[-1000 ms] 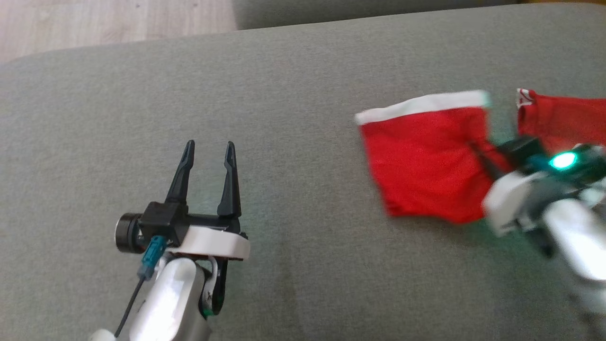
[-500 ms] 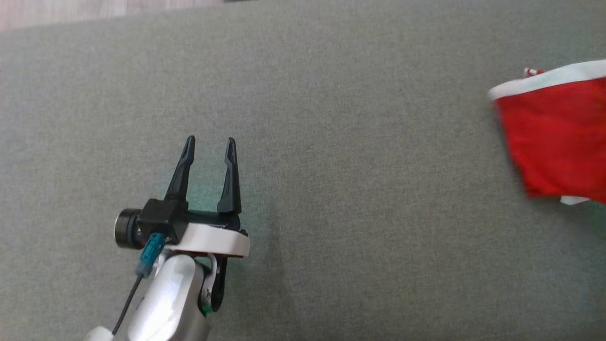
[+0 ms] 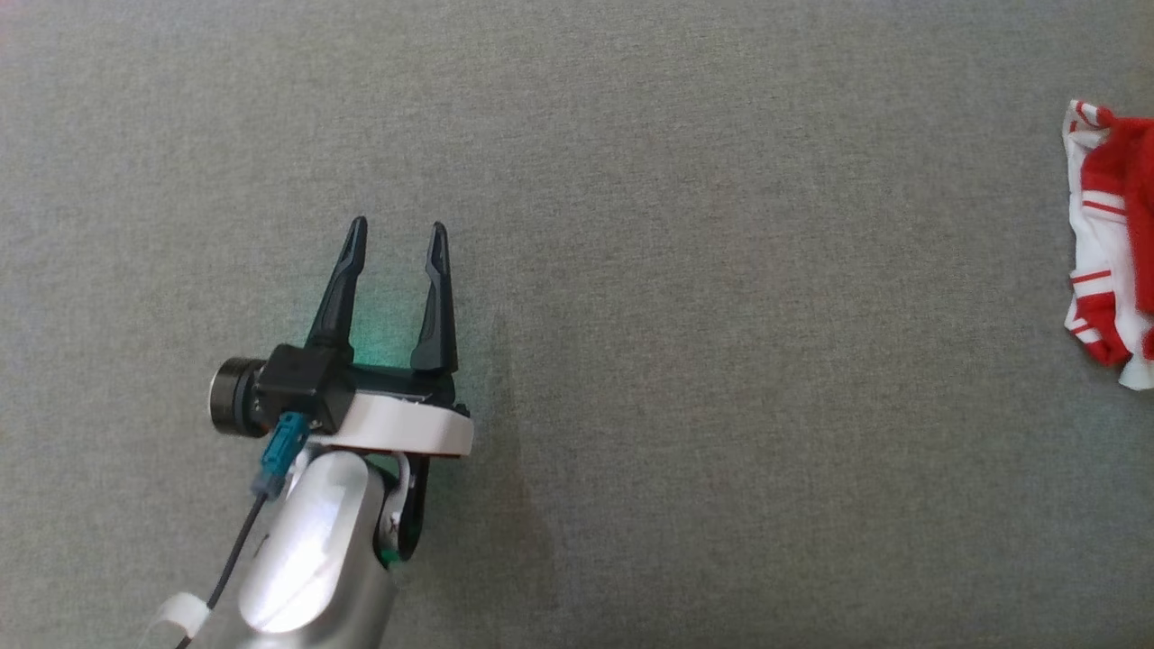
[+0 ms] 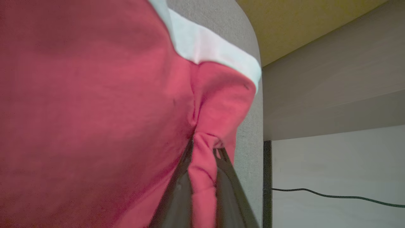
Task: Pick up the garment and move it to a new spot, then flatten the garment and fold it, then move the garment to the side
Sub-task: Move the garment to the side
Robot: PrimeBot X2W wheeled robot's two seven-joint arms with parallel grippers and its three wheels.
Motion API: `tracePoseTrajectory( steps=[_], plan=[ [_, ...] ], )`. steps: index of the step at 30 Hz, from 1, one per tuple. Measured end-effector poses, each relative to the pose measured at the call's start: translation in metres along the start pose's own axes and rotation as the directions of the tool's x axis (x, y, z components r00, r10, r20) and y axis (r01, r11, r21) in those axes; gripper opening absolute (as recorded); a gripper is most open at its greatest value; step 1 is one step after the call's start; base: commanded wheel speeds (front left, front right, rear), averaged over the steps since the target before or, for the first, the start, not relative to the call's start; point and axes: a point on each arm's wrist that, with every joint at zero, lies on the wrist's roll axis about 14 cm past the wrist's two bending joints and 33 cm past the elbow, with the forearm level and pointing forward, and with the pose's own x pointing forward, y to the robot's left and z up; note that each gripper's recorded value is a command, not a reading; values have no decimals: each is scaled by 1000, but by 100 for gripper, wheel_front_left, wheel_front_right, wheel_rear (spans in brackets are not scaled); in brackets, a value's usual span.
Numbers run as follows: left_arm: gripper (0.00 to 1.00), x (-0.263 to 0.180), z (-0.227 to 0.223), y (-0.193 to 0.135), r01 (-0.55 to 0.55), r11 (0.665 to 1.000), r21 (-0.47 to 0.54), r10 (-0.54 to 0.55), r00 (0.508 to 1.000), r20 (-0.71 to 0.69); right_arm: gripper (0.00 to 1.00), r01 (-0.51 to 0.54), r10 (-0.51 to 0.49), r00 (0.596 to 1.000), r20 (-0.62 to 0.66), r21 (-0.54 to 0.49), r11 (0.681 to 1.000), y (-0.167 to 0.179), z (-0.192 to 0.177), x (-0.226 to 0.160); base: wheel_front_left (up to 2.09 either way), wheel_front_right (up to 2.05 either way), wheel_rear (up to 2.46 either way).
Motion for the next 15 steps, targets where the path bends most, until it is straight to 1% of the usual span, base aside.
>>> tracePoseTrajectory(
  steps=[2, 3, 4, 10, 13, 15],
  plan=[
    [100, 0, 0, 0, 3, 1000, 1, -3, 1000, 1, 0, -3, 3, 1000, -7, 16, 1000, 4, -2, 1, 0, 0, 0],
    [100, 0, 1, 1, 3, 1000, 4, -3, 1000, 3, 36, -1, 1, 1000, -6, 26, 1000, 5, -2, 1, 0, 0, 0],
    [100, 0, 2, 1, 2, 1000, 6, -2, 1000, 5, 100, 1, -1, 1000, -6, 30, 1000, 5, -2, 0, 0, 0, 0],
    [100, -4, 15, -3, 9, 1000, 14, -9, 999, 31, 100, 40, -43, 998, 39, 84, 996, -3, 10, -11, 0, 0, 0],
    [100, -8, 26, -8, 18, 1000, 20, -19, 998, 58, 100, 63, -75, 992, 106, 111, 992, -11, 31, -22, 0, 0, 0],
    [100, -14, 33, -11, 21, 1000, 23, -23, 997, 73, 100, 69, -95, 978, 186, 143, 987, -14, 52, -32, 0, 0, 0]
  ],
)
